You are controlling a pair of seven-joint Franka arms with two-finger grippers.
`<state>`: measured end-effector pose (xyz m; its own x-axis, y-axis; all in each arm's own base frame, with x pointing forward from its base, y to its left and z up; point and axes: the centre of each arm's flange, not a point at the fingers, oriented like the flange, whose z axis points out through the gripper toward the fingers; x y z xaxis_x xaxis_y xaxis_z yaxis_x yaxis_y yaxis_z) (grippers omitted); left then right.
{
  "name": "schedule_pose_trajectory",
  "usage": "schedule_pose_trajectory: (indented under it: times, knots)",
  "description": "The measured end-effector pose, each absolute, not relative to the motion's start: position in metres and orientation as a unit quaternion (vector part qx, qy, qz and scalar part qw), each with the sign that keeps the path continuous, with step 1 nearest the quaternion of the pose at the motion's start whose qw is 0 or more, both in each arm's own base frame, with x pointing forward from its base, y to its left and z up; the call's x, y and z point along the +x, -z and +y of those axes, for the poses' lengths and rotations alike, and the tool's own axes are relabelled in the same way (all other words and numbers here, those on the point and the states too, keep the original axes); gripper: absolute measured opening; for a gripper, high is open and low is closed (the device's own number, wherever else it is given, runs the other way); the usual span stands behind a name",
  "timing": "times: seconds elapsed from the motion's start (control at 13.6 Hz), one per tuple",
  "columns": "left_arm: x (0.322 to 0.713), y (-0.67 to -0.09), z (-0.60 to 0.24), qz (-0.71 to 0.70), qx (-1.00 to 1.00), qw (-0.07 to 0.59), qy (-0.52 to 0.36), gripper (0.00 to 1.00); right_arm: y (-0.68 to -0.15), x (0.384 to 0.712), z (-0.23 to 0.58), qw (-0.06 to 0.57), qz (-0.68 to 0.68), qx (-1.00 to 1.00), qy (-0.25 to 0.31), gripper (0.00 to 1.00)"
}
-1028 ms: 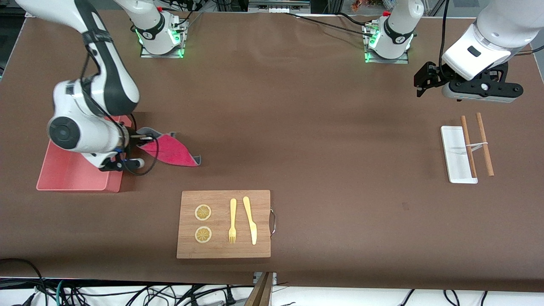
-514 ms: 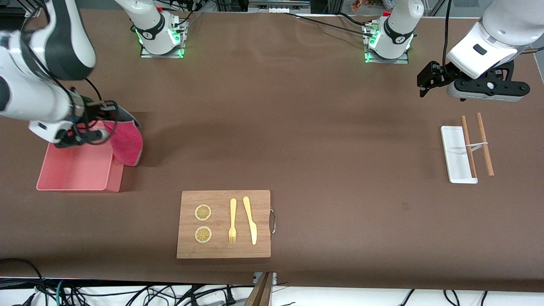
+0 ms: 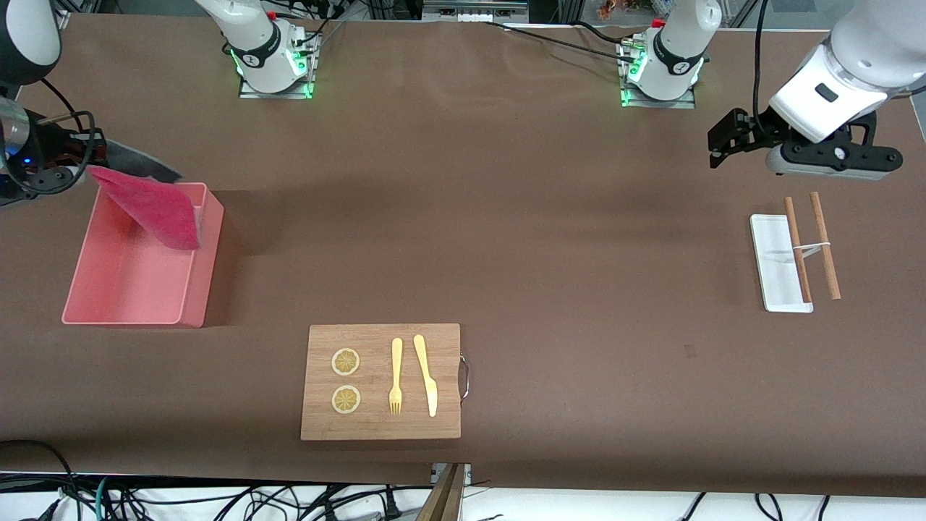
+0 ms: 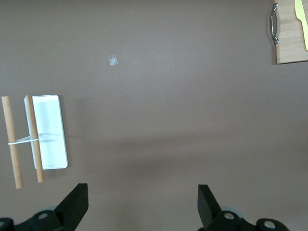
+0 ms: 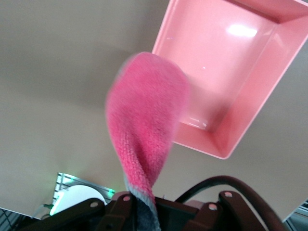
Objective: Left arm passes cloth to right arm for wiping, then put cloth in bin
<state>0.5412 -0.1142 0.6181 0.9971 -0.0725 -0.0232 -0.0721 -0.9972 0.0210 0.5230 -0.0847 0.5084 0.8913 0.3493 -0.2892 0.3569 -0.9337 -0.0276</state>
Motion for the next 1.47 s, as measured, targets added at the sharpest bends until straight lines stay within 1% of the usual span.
schedule_pose_trajectory:
  times: [0.29,0.37,0.51,0.66,0.88,1.03,1.25,1.47]
  knots:
    - [0.551,-0.609,-0.120,-0.040,0.999,0.018,0.007,1.00,-0.492,0.531,-0.091,0.034,0.188,0.970,0.147,0.00]
    - [0.551,-0.609,-0.122,-0.040,0.999,0.018,0.006,1.00,-0.487,0.535,-0.093,0.038,0.189,0.970,0.147,0.06]
    - [0.551,-0.611,-0.122,-0.039,0.999,0.024,0.005,1.00,-0.479,0.539,-0.099,0.040,0.186,0.971,0.144,0.25]
    - [0.552,-0.612,-0.124,-0.037,0.999,0.037,0.000,1.00,-0.478,0.540,-0.105,0.039,0.181,0.973,0.140,0.47]
    - [0.558,-0.610,-0.125,-0.035,0.998,0.043,-0.009,1.00,-0.485,0.544,-0.107,0.042,0.178,0.976,0.119,0.76]
    - [0.561,-0.607,-0.122,-0.033,0.998,0.044,-0.009,1.00,-0.496,0.544,-0.105,0.038,0.174,0.978,0.106,0.99]
    - [0.562,-0.605,-0.121,-0.031,0.998,0.045,-0.008,1.00,-0.524,0.541,-0.095,0.020,0.137,0.988,0.071,1.00]
    - [0.563,-0.603,-0.121,-0.031,0.998,0.045,-0.006,1.00,-0.563,0.532,-0.064,0.006,0.084,0.995,0.055,1.00]
